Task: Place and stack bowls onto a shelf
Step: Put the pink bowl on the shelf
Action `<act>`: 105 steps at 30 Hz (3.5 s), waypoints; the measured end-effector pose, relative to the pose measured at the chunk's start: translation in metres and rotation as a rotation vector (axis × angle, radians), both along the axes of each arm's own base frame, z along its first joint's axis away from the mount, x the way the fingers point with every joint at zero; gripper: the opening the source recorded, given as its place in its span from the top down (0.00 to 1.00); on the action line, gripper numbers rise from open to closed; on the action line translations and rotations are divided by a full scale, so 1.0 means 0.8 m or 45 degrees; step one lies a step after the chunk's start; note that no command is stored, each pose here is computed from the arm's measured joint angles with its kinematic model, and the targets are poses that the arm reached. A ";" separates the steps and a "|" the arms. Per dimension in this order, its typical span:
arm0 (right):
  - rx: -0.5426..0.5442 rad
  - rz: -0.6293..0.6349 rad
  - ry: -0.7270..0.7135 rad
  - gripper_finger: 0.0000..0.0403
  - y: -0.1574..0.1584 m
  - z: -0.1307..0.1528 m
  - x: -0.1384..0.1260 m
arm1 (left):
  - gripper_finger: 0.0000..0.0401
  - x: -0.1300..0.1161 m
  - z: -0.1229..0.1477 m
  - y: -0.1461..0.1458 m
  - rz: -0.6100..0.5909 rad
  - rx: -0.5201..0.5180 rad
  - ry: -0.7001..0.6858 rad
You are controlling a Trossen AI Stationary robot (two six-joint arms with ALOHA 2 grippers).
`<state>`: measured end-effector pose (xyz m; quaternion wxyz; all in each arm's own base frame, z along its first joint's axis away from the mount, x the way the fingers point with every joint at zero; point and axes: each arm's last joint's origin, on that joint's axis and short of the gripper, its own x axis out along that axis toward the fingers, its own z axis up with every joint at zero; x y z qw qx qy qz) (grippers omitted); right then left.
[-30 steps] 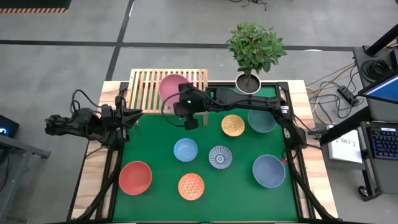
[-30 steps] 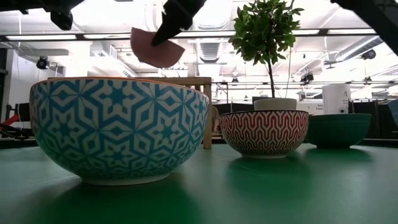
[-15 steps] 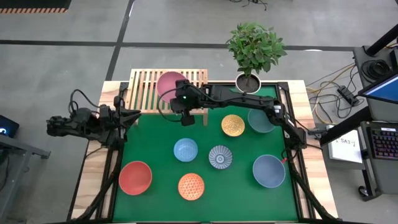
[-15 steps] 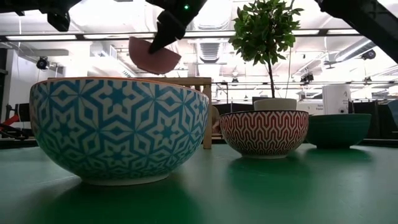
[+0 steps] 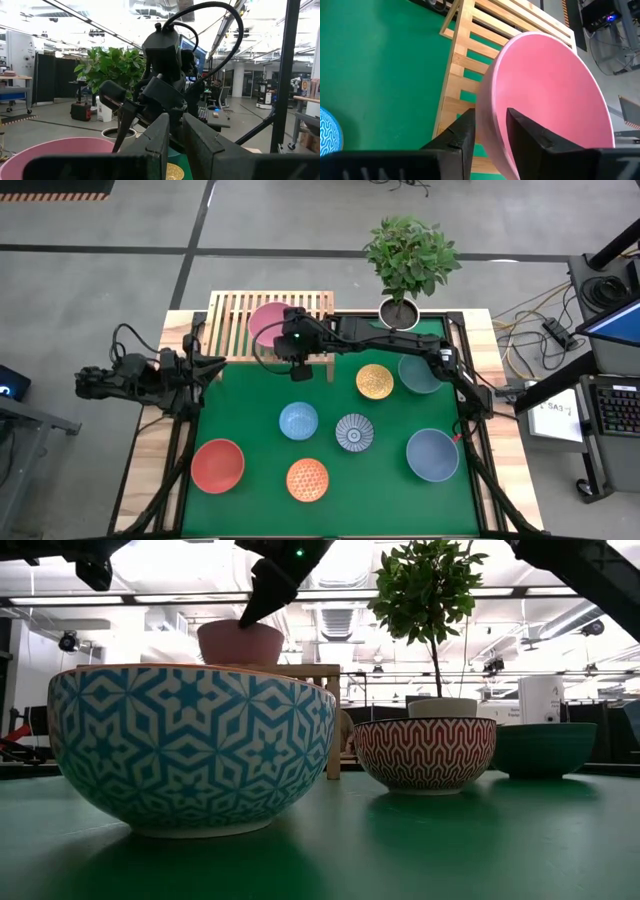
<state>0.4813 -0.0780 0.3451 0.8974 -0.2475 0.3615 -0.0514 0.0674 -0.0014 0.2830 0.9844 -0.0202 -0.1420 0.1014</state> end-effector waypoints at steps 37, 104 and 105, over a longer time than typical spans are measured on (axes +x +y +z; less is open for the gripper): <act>0.007 -0.220 -0.078 0.98 -0.033 -0.021 -0.026 | 0.91 0.000 -0.002 0.000 0.003 0.001 0.016; 0.451 0.022 -0.407 0.98 0.108 -0.119 -0.242 | 0.57 0.119 0.069 0.004 0.550 0.309 0.980; 0.450 0.023 -0.404 0.98 0.108 -0.119 -0.242 | 0.55 0.122 0.073 0.007 0.554 0.342 1.056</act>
